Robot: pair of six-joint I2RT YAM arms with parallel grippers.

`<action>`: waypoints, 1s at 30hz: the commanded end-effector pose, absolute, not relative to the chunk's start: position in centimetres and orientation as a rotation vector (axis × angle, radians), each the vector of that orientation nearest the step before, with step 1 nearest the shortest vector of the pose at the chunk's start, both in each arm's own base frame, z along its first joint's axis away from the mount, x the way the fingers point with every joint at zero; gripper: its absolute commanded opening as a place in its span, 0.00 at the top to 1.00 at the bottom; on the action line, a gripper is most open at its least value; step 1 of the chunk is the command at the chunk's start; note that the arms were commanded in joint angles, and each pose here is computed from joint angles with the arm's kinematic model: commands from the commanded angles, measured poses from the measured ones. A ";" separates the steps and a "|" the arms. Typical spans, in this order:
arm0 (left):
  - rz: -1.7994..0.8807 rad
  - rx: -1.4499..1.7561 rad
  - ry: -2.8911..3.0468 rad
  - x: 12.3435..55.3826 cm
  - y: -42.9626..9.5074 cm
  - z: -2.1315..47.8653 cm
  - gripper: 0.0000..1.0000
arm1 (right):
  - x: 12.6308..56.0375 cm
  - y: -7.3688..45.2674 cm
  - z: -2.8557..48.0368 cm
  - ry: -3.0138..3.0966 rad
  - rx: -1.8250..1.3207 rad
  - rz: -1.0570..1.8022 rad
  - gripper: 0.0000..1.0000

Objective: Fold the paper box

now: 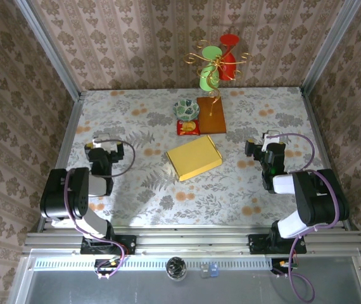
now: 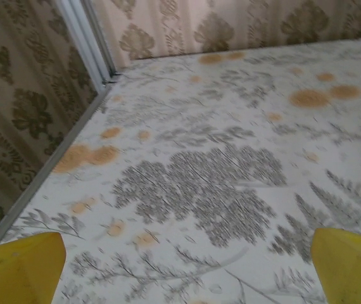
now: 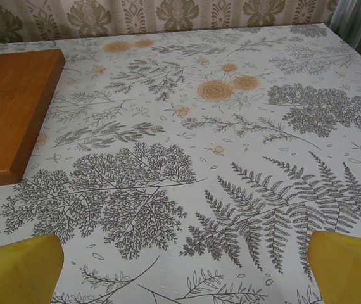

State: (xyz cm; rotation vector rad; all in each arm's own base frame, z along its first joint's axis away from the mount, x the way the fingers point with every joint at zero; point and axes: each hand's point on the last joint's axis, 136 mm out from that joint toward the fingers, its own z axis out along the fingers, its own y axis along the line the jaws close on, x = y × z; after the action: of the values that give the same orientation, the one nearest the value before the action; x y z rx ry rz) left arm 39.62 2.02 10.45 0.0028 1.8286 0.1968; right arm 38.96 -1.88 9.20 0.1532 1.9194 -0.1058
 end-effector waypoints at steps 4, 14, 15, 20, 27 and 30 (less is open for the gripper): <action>0.148 -0.028 1.860 39.2 1.8 9.9 0.00 | 39.7 -2.1 9.9 1.901 0.164 -0.131 0.00; 0.145 0.003 1.880 39.6 1.2 9.8 0.00 | 39.6 -2.0 9.8 1.905 0.163 -0.128 0.00; 0.144 0.004 1.881 39.6 1.2 9.8 0.00 | 39.6 -2.1 9.8 1.904 0.165 -0.130 0.00; 0.145 0.002 1.880 39.6 1.2 9.8 0.00 | 39.6 -2.0 10.0 1.896 0.162 -0.132 0.00; 0.146 0.003 1.880 39.6 1.2 9.8 0.00 | 39.7 -1.8 9.9 1.904 0.153 -0.138 0.00; 0.146 0.002 1.882 39.6 1.3 9.7 0.00 | 39.8 -1.9 9.8 1.909 0.155 -0.136 0.00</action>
State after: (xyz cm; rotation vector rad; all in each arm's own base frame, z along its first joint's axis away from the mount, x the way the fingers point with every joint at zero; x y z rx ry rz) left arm 39.07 1.69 8.74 0.0011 1.9080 0.1682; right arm 39.21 -1.37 9.44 0.1388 1.9175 -0.1022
